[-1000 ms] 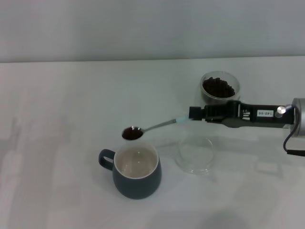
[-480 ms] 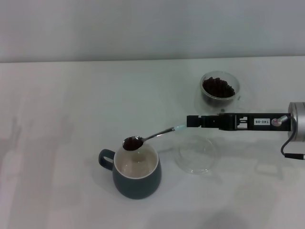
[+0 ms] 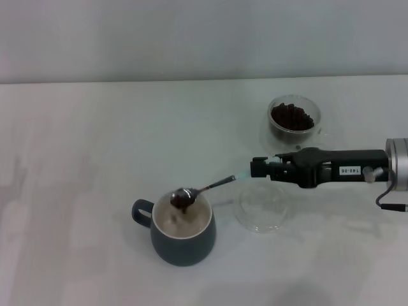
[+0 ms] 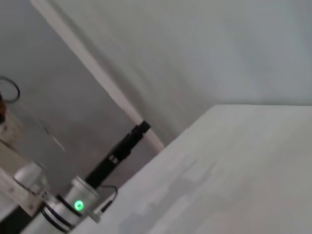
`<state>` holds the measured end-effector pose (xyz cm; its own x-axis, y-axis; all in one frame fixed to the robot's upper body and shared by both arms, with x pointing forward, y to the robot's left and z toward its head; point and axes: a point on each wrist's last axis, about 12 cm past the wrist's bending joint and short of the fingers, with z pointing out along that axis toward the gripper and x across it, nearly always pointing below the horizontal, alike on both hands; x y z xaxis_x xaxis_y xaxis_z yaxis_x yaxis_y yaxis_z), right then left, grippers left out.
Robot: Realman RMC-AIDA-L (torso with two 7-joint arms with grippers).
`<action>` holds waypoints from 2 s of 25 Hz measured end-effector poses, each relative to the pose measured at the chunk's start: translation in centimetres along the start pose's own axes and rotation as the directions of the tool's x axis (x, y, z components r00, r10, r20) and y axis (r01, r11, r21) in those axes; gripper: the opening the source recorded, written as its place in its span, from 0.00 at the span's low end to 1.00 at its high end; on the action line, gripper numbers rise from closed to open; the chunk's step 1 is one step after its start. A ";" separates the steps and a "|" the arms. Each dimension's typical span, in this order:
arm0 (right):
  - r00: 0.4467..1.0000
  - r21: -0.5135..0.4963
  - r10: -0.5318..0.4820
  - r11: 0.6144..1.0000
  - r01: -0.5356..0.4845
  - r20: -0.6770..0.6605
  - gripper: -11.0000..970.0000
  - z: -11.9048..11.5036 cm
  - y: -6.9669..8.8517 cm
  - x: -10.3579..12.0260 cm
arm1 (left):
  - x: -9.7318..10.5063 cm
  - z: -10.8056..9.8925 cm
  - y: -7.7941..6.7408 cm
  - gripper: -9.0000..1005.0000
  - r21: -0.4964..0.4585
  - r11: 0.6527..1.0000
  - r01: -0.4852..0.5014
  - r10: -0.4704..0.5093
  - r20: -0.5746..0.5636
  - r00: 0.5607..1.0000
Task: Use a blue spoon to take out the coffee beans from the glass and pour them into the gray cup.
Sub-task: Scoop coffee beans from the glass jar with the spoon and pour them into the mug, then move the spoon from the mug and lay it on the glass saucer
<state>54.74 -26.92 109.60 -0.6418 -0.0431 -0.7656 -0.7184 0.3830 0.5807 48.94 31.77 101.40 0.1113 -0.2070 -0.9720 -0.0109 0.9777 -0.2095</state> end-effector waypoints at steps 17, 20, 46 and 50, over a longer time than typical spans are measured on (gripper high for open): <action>0.976 0.012 -0.218 0.976 0.218 0.020 0.20 -2.3 0.7 -1.4 | 0.0 0.1 0.1 0.83 -0.007 1.000 0.003 -0.003 0.002 1.000; 0.982 0.054 -0.184 0.982 0.182 0.041 0.20 -3.8 0.4 -1.9 | 0.0 0.1 0.0 0.83 -0.007 1.000 0.007 -0.007 0.003 1.000; 0.988 0.270 0.146 0.954 -0.128 -0.048 0.20 -6.8 -3.1 1.4 | 0.0 0.0 0.1 0.83 -0.028 0.999 0.018 -0.018 0.008 1.000; 0.986 0.280 0.153 0.951 -0.130 -0.061 0.20 -6.1 -3.2 1.8 | 0.0 -0.1 0.2 0.83 -0.030 0.999 0.018 -0.017 0.007 1.000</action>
<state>54.21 -33.84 108.04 -0.7596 -0.0404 -0.6491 -0.5242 0.6287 0.5744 48.86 31.92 101.35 0.1184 -0.2237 -0.9674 -0.0387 0.9725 -0.2297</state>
